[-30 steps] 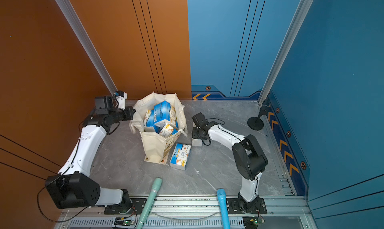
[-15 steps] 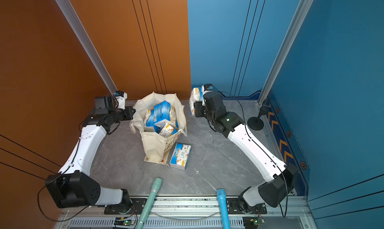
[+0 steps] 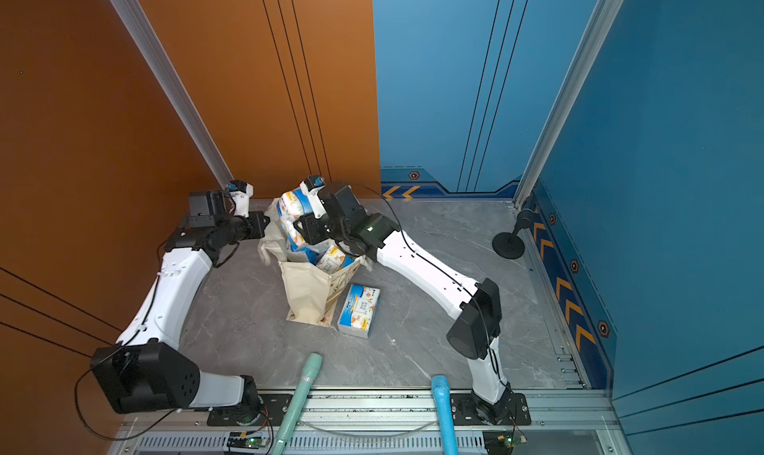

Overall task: Put tissues into the canvas bag
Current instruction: Place the pack of facial tissues in the canvas bag.

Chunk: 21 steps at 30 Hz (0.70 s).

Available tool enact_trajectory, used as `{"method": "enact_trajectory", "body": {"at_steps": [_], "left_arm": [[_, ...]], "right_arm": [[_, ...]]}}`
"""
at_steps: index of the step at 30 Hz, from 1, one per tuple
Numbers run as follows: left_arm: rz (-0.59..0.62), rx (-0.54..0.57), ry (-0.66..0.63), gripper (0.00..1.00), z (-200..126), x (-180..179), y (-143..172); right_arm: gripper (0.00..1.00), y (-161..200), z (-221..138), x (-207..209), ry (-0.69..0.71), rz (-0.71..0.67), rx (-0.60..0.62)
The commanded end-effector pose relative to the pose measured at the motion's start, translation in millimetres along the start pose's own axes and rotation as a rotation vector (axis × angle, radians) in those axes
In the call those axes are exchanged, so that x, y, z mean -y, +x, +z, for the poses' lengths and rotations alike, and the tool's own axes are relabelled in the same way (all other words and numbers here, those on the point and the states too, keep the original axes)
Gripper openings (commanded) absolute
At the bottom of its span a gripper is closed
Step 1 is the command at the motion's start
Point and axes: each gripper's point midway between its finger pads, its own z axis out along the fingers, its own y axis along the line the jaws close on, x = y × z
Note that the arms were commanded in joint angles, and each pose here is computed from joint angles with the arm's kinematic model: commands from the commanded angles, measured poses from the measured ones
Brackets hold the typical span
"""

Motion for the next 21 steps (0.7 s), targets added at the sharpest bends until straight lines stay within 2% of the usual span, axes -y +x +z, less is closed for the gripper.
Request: {"method": "enact_trajectory", "body": {"at_steps": [1,3,5,12,16,21], "left_arm": [[-0.012,-0.019,0.013,0.0,2.5,0.7,6.5],[-0.012,-0.019,0.014,0.0,2.4,0.6,6.4],[-0.011,-0.017,0.013,0.0,1.8,0.7,6.0],[-0.011,-0.017,0.012,0.0,1.8,0.5,6.1],[-0.011,-0.017,0.01,0.0,2.0,0.4,6.2],[-0.012,-0.019,0.01,0.0,2.3,0.1,6.6]], "right_arm": [[0.44,10.7,6.2,-0.2,0.0,0.009,-0.066],[0.44,21.6,9.9,2.5,0.011,0.017,-0.105],[0.44,47.8,26.0,13.4,0.05,0.021,-0.18],[0.43,99.0,21.3,18.8,0.083,-0.027,-0.414],[0.43,111.2,17.3,21.0,0.128,-0.071,-0.471],[0.42,124.4,30.4,10.0,0.11,-0.093,-0.515]]}}
